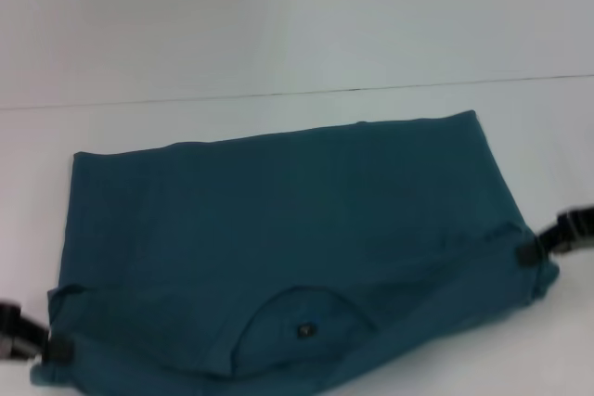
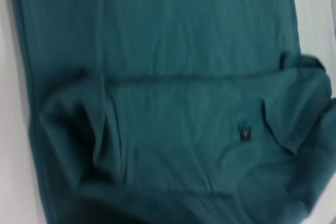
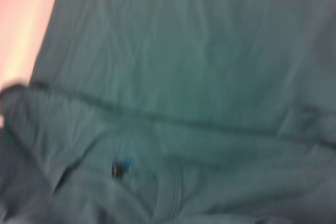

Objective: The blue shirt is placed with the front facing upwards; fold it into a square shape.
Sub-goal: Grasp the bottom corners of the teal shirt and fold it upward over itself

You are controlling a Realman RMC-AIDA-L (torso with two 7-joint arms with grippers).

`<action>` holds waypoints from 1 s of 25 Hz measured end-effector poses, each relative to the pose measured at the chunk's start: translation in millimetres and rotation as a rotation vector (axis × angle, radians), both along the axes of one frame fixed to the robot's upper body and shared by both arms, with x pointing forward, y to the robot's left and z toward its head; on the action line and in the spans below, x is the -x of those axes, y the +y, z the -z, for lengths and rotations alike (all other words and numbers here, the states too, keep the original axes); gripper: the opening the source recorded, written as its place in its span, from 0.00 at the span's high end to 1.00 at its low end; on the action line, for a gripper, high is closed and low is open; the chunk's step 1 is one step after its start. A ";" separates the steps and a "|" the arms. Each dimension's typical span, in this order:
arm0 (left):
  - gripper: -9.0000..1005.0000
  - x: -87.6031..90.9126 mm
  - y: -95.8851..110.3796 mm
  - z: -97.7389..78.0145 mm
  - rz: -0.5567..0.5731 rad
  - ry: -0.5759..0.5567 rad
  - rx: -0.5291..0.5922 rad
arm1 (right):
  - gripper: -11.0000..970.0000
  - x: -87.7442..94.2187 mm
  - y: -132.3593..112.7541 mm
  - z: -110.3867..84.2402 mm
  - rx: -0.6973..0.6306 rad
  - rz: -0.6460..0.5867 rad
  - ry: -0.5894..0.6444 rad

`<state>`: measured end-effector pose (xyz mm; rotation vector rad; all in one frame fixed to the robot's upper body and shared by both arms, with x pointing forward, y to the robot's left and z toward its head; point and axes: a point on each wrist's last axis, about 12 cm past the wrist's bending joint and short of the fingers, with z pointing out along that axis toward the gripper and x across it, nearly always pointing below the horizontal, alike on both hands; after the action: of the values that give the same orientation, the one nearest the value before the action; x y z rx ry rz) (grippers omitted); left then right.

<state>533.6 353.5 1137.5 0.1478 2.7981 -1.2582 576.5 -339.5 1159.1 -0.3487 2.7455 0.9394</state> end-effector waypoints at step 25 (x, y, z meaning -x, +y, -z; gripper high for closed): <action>0.99 -116.4 -42.6 -35.7 -0.219 -0.197 -0.310 | 0.93 -62.0 3.7 6.7 -0.064 0.445 -0.211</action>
<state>650.0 310.9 1173.2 -0.0192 2.7265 -0.7191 638.5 -335.8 1152.4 0.1635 2.4422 0.8130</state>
